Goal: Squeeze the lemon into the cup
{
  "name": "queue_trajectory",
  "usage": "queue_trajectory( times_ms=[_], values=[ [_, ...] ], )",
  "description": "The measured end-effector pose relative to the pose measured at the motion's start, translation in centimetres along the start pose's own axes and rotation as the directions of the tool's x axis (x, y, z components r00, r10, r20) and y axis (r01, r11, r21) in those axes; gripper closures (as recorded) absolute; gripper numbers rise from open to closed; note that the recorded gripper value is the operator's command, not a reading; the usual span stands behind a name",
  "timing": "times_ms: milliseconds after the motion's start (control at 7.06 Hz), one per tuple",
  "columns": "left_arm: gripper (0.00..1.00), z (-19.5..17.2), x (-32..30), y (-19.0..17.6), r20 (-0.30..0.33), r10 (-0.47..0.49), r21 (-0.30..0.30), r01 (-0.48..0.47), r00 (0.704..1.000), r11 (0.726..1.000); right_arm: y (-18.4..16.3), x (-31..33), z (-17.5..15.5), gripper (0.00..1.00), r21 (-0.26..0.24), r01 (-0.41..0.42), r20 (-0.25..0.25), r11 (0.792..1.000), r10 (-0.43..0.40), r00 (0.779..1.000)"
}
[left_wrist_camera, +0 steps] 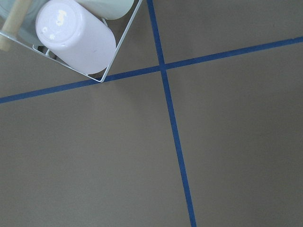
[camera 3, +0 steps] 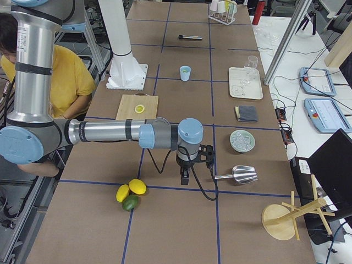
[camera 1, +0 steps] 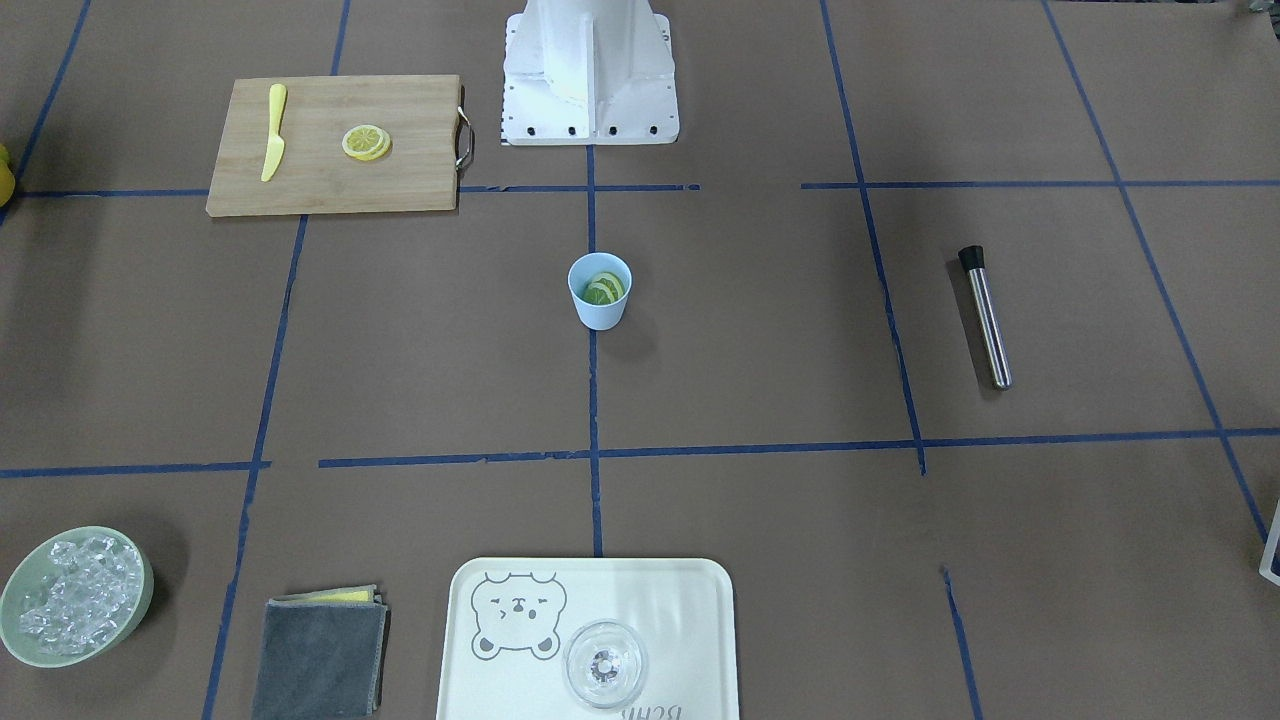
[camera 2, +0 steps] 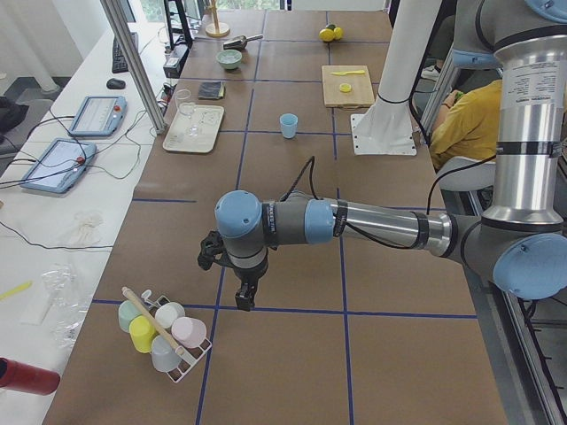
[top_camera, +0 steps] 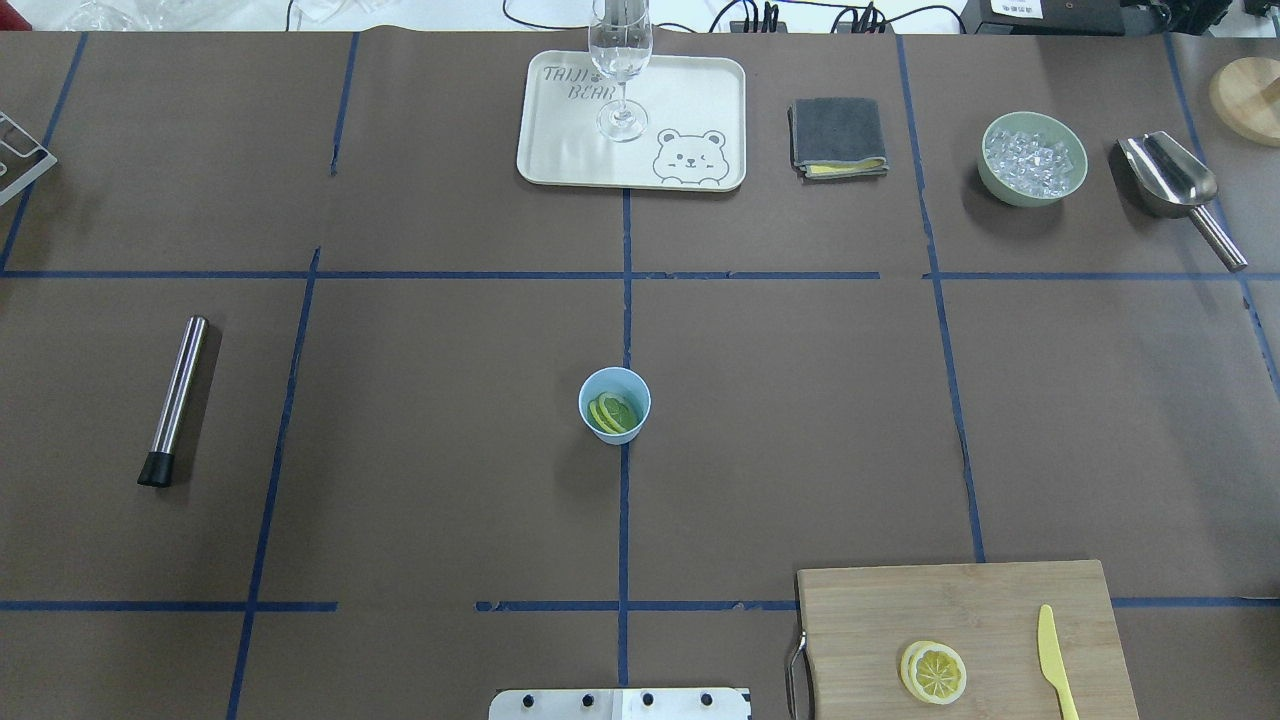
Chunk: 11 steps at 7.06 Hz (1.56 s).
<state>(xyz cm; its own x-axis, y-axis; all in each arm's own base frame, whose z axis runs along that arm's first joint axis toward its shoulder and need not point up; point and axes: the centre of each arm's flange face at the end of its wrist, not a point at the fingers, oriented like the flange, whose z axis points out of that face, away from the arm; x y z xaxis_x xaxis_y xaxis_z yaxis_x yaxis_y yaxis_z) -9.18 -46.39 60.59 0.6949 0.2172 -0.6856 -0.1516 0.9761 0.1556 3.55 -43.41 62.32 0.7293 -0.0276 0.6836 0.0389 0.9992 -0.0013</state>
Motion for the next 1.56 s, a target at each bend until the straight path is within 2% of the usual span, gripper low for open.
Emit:
queue_trajectory(
  times_ms=[425,850,1275,1558],
  values=[
    [0.0,0.2,-0.1,0.1,-0.003,0.011,0.008,-0.011,1.0,1.0,-0.8,-1.3,0.2,0.0,0.001,0.034,0.006,0.999,-0.034,0.999],
    [0.0,0.5,-0.3,0.4,-0.007,0.003,0.009,-0.003,1.0,1.0,-1.9,-1.8,2.1,0.0,-0.036,0.043,0.01,0.998,-0.042,0.999],
    [0.0,0.1,0.0,-0.1,-0.005,0.007,0.016,-0.007,1.0,1.0,-1.9,-1.3,2.6,0.0,-0.049,0.027,0.008,0.998,-0.026,1.0],
    [0.0,0.3,-0.3,-0.4,-0.006,-0.028,0.014,0.028,1.0,1.0,-1.9,-1.1,2.6,0.0,-0.048,-0.022,0.004,0.999,0.022,1.0]
  ],
)
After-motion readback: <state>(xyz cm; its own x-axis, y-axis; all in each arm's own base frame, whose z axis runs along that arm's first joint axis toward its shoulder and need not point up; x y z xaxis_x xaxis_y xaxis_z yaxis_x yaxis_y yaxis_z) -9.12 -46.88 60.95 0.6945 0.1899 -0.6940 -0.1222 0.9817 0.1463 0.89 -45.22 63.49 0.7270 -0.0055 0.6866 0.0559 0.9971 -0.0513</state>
